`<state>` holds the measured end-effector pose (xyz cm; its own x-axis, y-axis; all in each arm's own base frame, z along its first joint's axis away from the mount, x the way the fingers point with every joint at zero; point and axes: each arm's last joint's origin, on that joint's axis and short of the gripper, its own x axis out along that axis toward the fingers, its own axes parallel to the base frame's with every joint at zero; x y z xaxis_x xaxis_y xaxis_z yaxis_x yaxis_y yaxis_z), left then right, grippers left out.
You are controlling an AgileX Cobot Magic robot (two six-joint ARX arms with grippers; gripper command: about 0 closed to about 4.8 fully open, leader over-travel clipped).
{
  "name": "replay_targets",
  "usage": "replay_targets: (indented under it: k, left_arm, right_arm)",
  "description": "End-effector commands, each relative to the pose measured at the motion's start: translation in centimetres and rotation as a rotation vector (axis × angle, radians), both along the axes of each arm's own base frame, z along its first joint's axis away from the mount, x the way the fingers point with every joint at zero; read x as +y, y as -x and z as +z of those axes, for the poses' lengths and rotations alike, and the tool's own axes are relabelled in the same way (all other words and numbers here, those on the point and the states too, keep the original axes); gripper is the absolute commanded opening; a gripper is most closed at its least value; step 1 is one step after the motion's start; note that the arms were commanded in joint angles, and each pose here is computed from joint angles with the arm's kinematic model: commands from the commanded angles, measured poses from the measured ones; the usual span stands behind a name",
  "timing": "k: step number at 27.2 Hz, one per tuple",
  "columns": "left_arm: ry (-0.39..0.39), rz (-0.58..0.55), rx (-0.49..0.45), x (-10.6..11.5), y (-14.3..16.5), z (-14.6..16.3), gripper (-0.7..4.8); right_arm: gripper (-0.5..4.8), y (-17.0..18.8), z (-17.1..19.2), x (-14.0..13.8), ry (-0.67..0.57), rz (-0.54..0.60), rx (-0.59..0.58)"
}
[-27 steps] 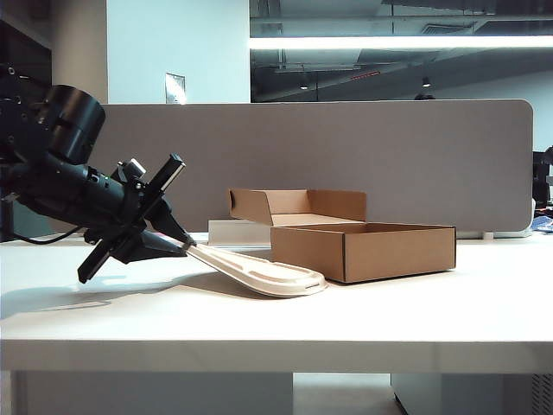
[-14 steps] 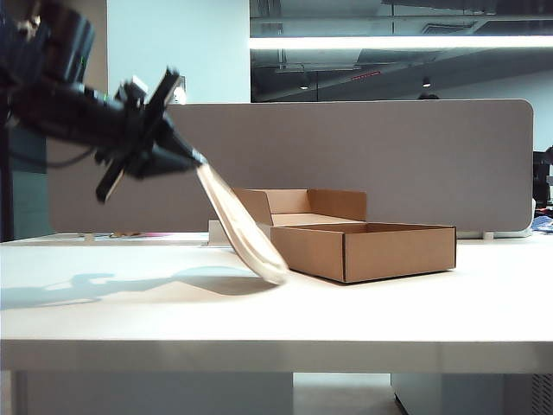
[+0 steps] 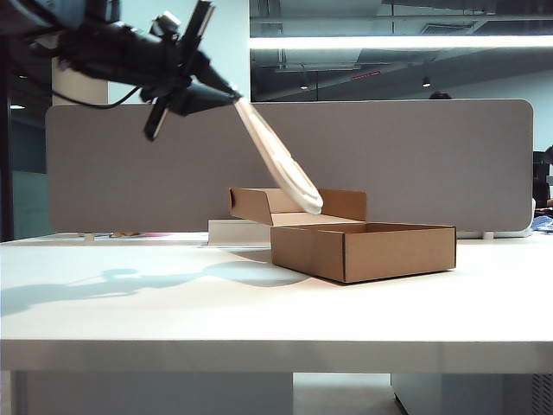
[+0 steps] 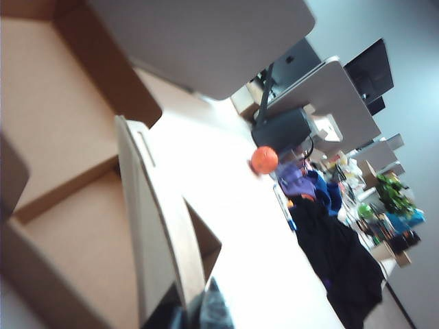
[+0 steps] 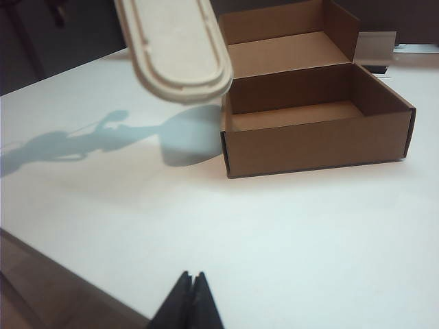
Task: Pick up the lid and place it into the paper box.
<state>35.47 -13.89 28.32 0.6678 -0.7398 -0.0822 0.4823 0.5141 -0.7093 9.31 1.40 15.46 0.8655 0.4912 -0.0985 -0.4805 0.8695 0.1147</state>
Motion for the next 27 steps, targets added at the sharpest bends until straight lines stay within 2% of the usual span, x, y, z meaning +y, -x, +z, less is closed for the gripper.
replay_targets:
  k: [1, 8, 10, 11, 17, 23, 27]
  left_arm:
    - [-0.056, 0.034, -0.084, -2.2, -0.4, 0.5, -0.06]
    - [-0.067, -0.009, -0.078, -6.0, -2.6, -0.8, -0.06]
    - [-0.107, -0.039, -0.092, -7.9, -3.5, -1.8, -0.06]
    - [-0.127, -0.043, -0.089, -8.0, -3.7, -2.0, -0.06]
    - [-0.288, -0.064, -0.034, -8.1, -3.5, -3.5, -0.06]
    - [-0.305, -0.054, -0.029, -7.3, -3.5, -3.1, -0.06]
    - [-0.374, -0.016, -0.082, -5.4, -3.6, -1.7, -0.06]
  right_arm:
    - [-0.08, 0.0, 0.0, 0.0, 0.000, 0.000, -0.014]
    - [-0.08, 0.0, 0.0, 0.0, -0.001, 0.004, -0.013]
    - [-0.08, 0.0, 0.0, 0.0, -0.001, 0.005, -0.013]
    - [-0.08, 0.0, 0.0, 0.0, -0.002, 0.011, -0.013]
    - [-0.08, 0.0, 0.0, 0.0, -0.021, 0.009, -0.002]
    - [-0.08, 0.0, 0.0, 0.0, -0.021, 0.009, -0.002]
    - [-0.08, 0.0, 0.0, 0.0, -0.021, 0.009, -0.002]
